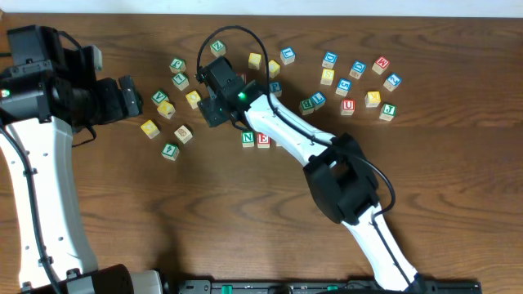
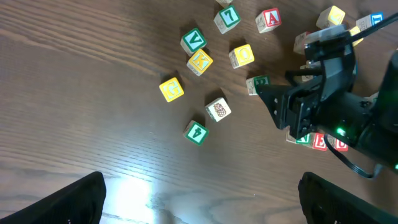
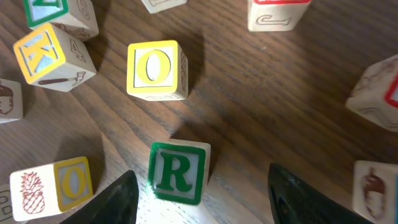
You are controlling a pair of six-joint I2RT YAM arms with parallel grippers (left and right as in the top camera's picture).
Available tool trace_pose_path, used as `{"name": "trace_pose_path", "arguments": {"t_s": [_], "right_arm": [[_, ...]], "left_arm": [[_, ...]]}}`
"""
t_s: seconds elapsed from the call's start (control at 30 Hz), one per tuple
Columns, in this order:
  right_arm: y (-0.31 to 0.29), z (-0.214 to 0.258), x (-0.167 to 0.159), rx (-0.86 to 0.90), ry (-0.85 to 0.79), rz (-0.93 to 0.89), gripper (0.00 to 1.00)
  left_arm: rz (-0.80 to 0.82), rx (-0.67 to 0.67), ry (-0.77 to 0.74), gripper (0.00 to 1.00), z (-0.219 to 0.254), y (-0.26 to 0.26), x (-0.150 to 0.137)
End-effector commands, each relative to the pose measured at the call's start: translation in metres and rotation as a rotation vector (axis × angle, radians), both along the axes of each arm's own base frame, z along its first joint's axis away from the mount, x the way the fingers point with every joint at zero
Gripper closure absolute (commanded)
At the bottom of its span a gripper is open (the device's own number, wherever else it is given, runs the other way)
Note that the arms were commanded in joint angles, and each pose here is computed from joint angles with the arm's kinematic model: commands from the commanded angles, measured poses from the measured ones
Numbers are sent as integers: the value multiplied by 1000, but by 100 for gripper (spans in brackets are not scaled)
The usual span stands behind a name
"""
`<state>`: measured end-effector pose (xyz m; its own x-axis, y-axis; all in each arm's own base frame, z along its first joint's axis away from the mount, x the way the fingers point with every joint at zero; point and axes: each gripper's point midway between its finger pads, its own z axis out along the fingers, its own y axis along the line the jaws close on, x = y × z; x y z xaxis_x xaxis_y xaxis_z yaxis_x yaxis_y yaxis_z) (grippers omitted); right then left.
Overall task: Spell out NEURIPS
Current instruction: 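Lower the right gripper and grasp the green R block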
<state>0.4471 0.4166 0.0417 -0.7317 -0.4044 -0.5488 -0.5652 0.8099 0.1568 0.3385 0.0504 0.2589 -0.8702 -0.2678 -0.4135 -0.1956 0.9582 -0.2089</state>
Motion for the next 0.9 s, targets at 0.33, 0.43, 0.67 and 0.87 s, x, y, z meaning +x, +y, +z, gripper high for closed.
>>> {"name": "trace_pose_path", "arguments": {"t_s": [0.33,0.43,0.67,0.87], "right_arm": [[13,-18,-7,2,12,40,50],[15,-21,-9,-1,16,43,51],[19,-23,-13,-26,-6,42,51],[19,-25,-13,-52,-26,31,52]], "left_arm": [[-2,-3,-32,2,10,-1,2],[-1,-3,-32,2,10,-1,2],[-1,-3,-32,2,10,-1,2],[-2,-3,-32,2,10,-1,2]]}}
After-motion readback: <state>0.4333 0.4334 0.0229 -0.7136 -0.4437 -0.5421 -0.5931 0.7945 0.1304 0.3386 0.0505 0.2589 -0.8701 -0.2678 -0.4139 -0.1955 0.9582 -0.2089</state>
